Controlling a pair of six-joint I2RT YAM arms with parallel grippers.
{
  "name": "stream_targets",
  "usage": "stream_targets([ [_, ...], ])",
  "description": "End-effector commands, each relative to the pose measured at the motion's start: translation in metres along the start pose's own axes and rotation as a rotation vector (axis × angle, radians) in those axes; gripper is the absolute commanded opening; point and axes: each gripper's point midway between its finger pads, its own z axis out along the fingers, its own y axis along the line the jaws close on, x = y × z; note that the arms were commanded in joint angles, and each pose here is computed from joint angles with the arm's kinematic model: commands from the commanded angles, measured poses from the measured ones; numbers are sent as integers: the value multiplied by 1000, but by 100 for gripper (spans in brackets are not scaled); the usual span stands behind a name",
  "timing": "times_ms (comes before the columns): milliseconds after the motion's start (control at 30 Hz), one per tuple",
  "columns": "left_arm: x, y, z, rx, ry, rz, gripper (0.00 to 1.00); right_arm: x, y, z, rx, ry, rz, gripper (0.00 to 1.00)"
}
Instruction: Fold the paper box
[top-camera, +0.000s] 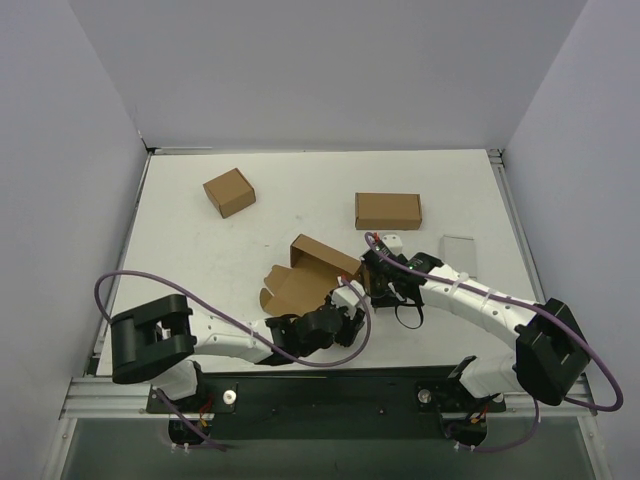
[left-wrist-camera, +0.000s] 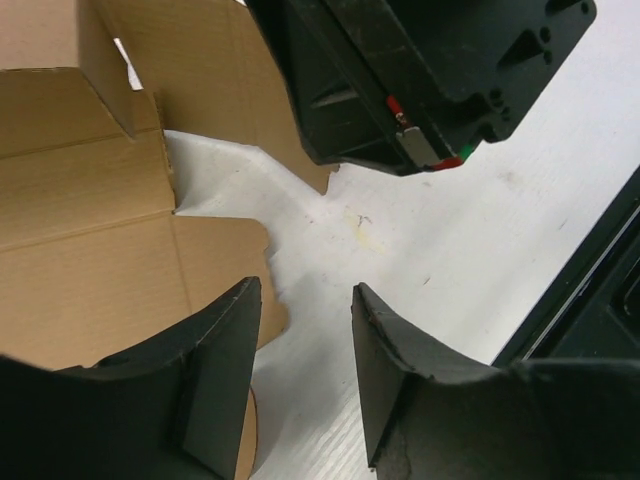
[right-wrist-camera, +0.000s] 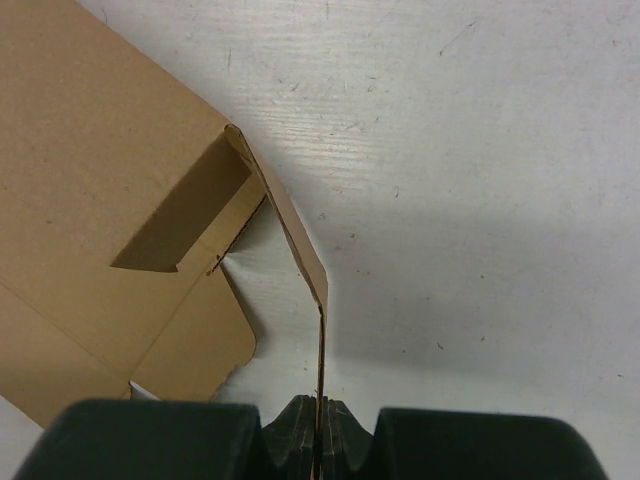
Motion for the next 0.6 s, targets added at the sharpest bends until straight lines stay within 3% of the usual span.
stream_targets([
  [0,-31,-22,8,70,-123,-104,50,3,-2,1,5,4,14,0],
  [400,18,-4,20,60,-52,-84,37,5,-3,1,6,11,2,0],
  [567,16,7,17,36,-73,-105,34,5,-5,0,11,4,-11,0],
])
